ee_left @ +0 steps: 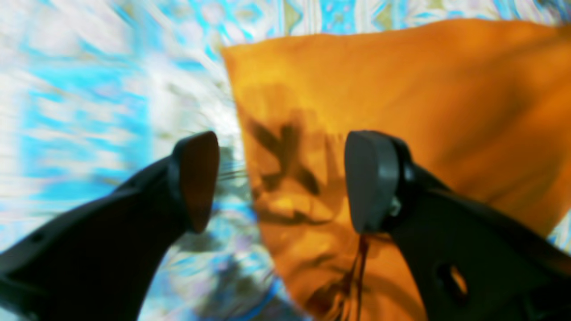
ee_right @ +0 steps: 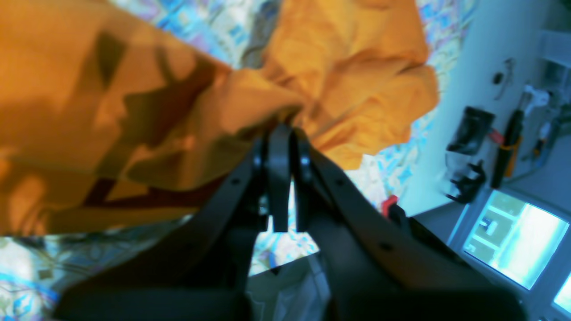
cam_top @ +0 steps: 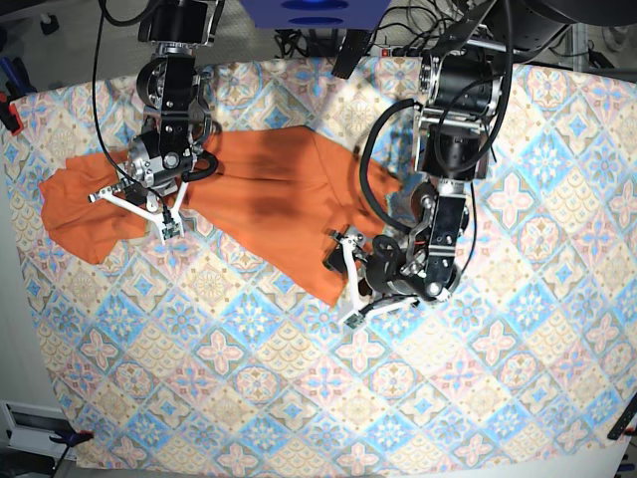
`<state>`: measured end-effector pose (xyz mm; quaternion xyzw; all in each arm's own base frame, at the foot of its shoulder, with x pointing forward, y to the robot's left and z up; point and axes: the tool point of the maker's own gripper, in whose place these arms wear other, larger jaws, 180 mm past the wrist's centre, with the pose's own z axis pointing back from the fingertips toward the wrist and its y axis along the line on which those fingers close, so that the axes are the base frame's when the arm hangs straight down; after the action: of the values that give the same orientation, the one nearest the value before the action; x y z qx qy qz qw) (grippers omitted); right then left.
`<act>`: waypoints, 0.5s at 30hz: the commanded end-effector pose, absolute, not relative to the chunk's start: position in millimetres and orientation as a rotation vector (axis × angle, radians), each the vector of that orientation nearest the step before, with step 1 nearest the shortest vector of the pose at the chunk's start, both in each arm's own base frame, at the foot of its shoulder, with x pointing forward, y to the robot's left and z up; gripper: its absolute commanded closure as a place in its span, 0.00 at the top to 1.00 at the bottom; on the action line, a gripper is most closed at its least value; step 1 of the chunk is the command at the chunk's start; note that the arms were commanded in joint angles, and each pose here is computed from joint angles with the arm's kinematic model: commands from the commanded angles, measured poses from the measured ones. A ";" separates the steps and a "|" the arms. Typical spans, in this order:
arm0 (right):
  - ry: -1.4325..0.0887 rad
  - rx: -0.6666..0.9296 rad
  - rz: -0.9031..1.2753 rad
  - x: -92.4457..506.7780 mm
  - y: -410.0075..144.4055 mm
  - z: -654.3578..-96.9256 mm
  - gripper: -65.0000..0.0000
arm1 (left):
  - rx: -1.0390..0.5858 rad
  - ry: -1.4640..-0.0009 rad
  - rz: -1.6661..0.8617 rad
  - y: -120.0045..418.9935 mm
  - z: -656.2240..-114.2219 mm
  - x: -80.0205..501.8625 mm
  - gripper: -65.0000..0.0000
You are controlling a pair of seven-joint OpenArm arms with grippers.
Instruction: Fold the T-shirt properly
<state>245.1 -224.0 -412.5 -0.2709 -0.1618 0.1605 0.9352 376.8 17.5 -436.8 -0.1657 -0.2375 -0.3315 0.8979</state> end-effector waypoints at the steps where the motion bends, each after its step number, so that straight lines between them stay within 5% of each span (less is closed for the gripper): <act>1: -0.348 -0.579 0.323 250.5 -228.4 -405.7 0.00 | -0.377 -0.551 -0.668 12.2 -421.1 397.7 0.67; 15: -0.336 -0.576 0.328 248.9 -227.6 -408.9 0.00 | -0.465 -0.643 -0.637 -13.6 -414.8 412.6 0.67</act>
<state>241.7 -224.6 -417.6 -0.2707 -0.1522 0.1626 0.9365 395.3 -6.8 -435.1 -0.2174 -0.2777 -0.3040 0.8850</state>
